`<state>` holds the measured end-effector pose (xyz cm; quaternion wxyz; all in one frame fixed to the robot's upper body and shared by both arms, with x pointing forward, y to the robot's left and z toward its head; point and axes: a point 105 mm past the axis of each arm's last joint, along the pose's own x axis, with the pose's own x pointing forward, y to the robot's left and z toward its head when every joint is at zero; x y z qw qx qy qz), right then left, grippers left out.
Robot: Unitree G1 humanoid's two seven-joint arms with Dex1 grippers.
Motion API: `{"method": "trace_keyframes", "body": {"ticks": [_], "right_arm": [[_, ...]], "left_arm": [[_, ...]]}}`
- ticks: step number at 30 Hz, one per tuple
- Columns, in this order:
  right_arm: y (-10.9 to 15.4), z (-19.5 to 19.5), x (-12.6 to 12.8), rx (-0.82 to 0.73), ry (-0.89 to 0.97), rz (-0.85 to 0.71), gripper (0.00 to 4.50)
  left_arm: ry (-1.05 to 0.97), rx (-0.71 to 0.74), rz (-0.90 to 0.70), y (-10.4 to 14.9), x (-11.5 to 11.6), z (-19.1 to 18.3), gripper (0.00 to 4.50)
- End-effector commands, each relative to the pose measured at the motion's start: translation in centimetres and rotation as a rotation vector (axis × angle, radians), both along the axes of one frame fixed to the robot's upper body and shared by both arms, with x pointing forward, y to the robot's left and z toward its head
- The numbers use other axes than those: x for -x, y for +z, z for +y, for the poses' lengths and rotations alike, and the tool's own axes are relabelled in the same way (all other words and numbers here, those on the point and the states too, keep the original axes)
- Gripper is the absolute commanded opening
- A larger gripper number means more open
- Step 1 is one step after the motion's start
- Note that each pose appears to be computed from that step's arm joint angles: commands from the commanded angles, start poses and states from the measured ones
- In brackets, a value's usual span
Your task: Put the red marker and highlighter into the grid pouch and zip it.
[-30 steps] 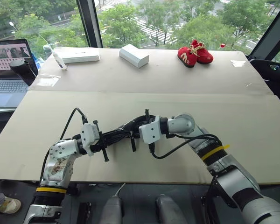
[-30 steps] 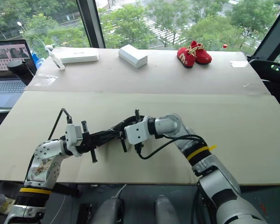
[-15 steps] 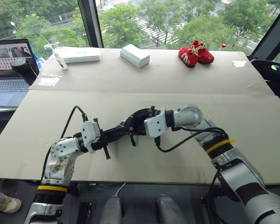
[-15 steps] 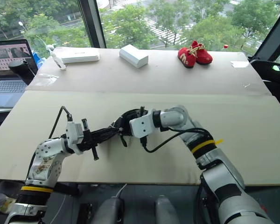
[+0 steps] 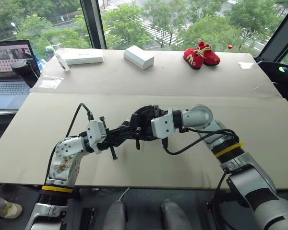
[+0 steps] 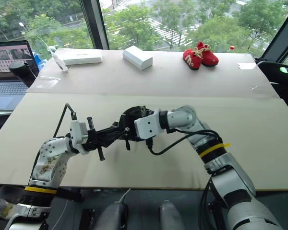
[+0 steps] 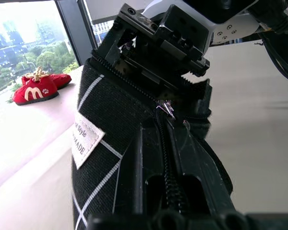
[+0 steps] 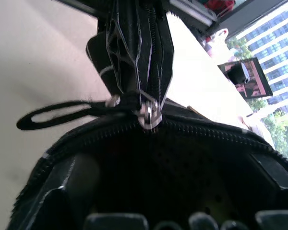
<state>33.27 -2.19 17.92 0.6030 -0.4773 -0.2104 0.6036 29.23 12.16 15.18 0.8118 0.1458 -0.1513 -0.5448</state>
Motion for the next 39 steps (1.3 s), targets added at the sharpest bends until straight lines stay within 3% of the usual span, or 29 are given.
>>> {"method": "trace_keyframes", "body": {"ticks": [1,5,14,20,26,30,35,39], "right_arm": [[1.9,-1.3,-0.8,-0.058,-0.059,-0.046,2.35],[1.8,-1.4,-1.0,-0.054,-0.07,-0.05,1.01],[1.8,-1.9,-1.5,-0.029,-0.095,-0.064,1.01],[4.4,-4.2,-2.1,-0.03,-0.145,-0.109,1.01],[6.1,-7.4,-0.7,0.009,-0.165,-0.081,1.01],[7.8,-8.9,0.2,-0.069,-0.203,-0.045,1.01],[4.3,-8.2,0.4,-0.004,-0.213,0.017,1.01],[2.8,-6.5,0.3,0.019,-0.176,-0.025,1.01]], "left_arm": [[0.016,-0.018,0.017,-0.4,0.1,0.7,0.0],[0.02,-0.02,0.021,-0.6,0.2,0.8,0.0],[0.022,-0.021,0.027,-0.9,0.2,1.0,0.0],[0.025,-0.024,0.033,-1.2,0.4,1.3,0.0],[0.026,-0.027,0.039,-1.4,0.5,1.5,0.0],[0.022,-0.029,0.049,-1.8,0.5,1.6,0.0],[0.003,-0.025,0.048,-1.7,0.2,1.2,0.0],[-0.006,-0.02,0.044,-1.5,0.0,1.0,0.0]]}}
